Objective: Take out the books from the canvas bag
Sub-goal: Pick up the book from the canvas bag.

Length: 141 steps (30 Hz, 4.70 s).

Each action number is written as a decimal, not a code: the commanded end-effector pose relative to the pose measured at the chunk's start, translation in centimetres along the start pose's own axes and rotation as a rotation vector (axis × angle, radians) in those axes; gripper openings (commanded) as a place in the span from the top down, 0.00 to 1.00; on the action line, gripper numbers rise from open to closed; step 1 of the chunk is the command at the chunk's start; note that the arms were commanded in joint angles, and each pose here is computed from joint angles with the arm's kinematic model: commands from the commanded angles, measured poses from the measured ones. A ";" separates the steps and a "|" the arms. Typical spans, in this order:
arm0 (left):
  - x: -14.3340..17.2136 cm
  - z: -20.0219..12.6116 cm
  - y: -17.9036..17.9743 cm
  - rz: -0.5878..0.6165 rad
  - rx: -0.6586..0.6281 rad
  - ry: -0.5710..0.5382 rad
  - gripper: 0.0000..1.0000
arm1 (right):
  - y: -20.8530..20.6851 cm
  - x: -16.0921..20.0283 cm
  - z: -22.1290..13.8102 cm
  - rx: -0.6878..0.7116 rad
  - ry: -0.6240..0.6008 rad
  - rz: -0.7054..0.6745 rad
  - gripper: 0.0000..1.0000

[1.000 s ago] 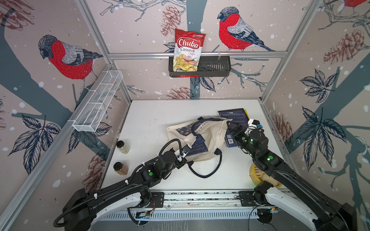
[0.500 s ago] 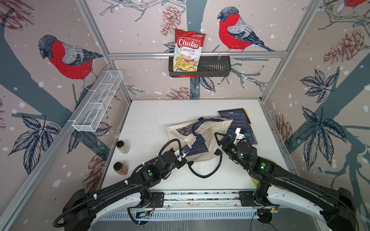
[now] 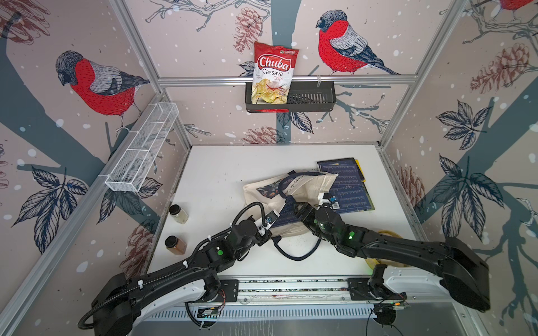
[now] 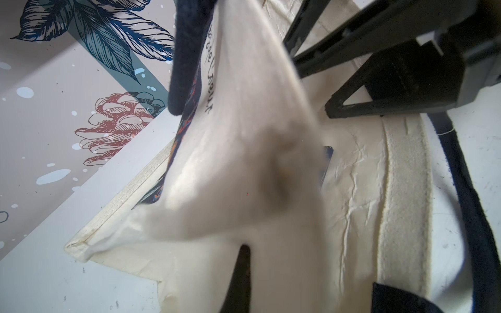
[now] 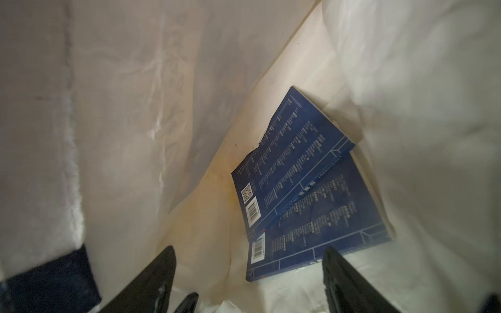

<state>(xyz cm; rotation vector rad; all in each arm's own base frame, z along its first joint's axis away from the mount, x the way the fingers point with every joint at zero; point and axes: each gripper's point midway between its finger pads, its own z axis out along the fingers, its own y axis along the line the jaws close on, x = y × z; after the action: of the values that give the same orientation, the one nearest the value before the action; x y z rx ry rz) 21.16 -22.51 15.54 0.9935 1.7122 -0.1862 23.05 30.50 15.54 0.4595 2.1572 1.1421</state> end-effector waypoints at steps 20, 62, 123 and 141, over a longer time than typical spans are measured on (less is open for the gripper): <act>-1.5 0.1 -0.3 -0.010 0.020 -0.063 1.00 | -4.9 4.7 9.5 0.054 0.129 0.175 0.20; -1.4 0.2 -0.7 -0.020 0.045 -0.055 1.00 | 0.6 0.5 14.0 -0.250 -0.103 0.068 0.43; -1.7 0.1 1.8 -0.105 -0.083 -0.047 1.00 | 4.9 -4.1 -3.5 -0.057 -0.159 -0.332 1.00; -1.3 0.3 2.0 -0.112 -0.092 -0.031 1.00 | 11.0 -15.5 -17.0 -0.159 -0.586 -0.346 1.00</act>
<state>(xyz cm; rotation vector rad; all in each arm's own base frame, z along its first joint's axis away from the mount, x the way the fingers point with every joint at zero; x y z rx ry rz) 22.40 -21.66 15.76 0.8701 1.7713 -0.1651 22.17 20.00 35.95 0.2177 1.6186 0.9084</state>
